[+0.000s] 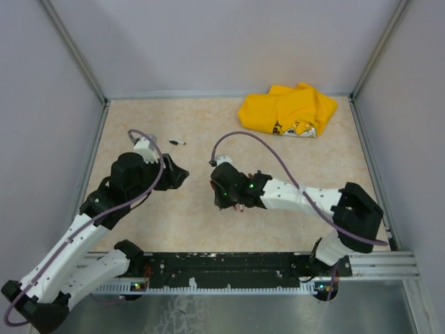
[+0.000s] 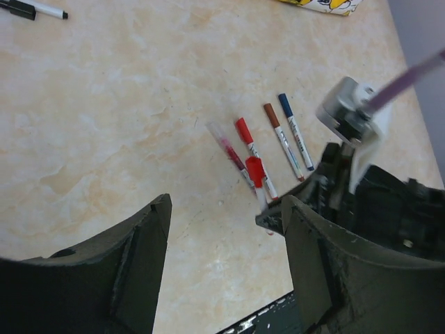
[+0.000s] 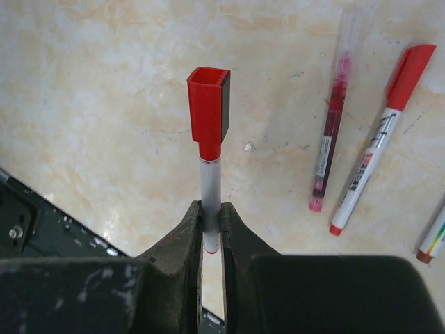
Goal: Insert the pens into the pen caps
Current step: Place the pen at the center of the board, then move the pen to the center of the board.
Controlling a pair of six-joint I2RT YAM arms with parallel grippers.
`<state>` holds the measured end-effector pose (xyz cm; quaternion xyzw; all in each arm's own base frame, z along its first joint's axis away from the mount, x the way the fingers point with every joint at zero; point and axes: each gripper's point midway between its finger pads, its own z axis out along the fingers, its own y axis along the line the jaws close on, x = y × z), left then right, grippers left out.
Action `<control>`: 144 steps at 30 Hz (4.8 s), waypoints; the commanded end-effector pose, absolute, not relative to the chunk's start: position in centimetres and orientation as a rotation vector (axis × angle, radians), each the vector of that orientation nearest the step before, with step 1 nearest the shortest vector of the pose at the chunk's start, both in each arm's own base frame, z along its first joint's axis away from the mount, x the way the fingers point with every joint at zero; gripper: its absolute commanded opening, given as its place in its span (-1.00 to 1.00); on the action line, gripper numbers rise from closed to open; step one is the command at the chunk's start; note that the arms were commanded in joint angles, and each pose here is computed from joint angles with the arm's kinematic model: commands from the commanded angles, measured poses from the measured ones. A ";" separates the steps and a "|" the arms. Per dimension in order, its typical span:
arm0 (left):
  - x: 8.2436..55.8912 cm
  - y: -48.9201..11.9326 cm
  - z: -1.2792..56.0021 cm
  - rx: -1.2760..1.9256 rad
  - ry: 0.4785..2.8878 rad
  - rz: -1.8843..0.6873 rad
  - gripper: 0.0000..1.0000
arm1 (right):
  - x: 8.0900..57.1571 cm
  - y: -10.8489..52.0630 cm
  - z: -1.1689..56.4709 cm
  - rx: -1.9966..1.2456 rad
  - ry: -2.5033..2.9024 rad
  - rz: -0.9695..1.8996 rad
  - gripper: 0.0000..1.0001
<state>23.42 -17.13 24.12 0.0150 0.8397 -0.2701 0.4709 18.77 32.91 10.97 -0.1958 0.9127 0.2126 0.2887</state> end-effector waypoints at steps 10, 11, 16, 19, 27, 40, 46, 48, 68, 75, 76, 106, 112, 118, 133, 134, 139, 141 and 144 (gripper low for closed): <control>20.1 -14.6 24.1 0.007 2.056 -0.662 0.43 | 22.5 35.0 5.7 -0.538 2.618 0.342 -0.97; 20.0 -14.7 24.1 0.007 2.054 -0.667 0.43 | 22.6 35.0 5.3 -0.544 2.631 0.327 -0.96; 19.8 -14.8 24.1 0.013 2.056 -0.681 0.43 | 22.5 34.4 3.7 -0.552 2.671 0.259 -0.92; 19.9 -14.6 24.1 0.011 2.057 -0.666 0.44 | 22.5 34.0 3.4 -0.543 2.677 0.226 -0.87; 20.4 -14.3 23.4 -0.012 2.085 -0.623 0.45 | 22.5 34.3 4.0 -0.543 2.667 0.255 -0.61; 23.8 -12.9 22.2 -0.146 2.116 -0.421 0.45 | 21.6 34.5 14.7 -0.502 2.381 0.593 -0.40; 28.2 -12.6 22.1 -0.247 2.082 -0.279 0.44 | 19.6 30.9 15.1 -0.427 2.357 0.625 -0.39; 29.9 -12.6 21.9 -0.274 2.075 -0.237 0.44 | 19.0 29.8 15.0 -0.406 2.355 0.626 -0.39; 47.2 -10.2 10.7 -0.713 2.193 -0.022 0.52 | 14.9 22.1 14.0 -0.221 2.346 0.661 -0.39; 49.5 -8.7 7.1 -0.773 2.216 0.075 0.53 | 14.5 21.5 13.4 -0.216 2.359 0.659 -0.39; 49.8 -8.7 6.8 -0.772 2.217 0.077 0.52 | 14.4 21.5 13.2 -0.216 2.363 0.657 -0.39; 48.1 -8.6 3.9 -0.532 2.455 0.196 -0.39 | 14.4 21.1 12.8 -0.204 2.359 0.647 -0.39; 44.5 -10.3 4.1 -0.388 2.554 0.109 -0.52 | 14.4 21.0 13.0 -0.203 2.356 0.647 -0.39; 38.1 -12.4 4.1 -0.303 2.620 0.035 -0.57 | 14.3 21.1 12.9 -0.211 2.357 0.655 -0.39; 21.4 -20.3 3.1 -0.092 2.674 -0.133 -0.55 | 13.6 21.0 11.8 -0.217 2.391 0.664 -0.39; 20.8 -20.2 2.8 -0.086 2.678 -0.125 -0.55 | 13.6 21.0 11.7 -0.218 2.394 0.665 -0.39; 19.4 -19.5 1.7 -0.063 2.695 -0.048 -0.46 | 13.6 21.2 11.8 -0.213 2.392 0.678 -0.39; 19.1 -19.4 1.5 -0.056 2.700 -0.033 -0.32 | 13.5 21.3 11.9 -0.217 2.393 0.687 -0.39; 18.9 -19.0 1.5 -0.062 2.700 -0.026 -0.16 | 13.4 21.4 11.9 -0.220 2.393 0.700 -0.39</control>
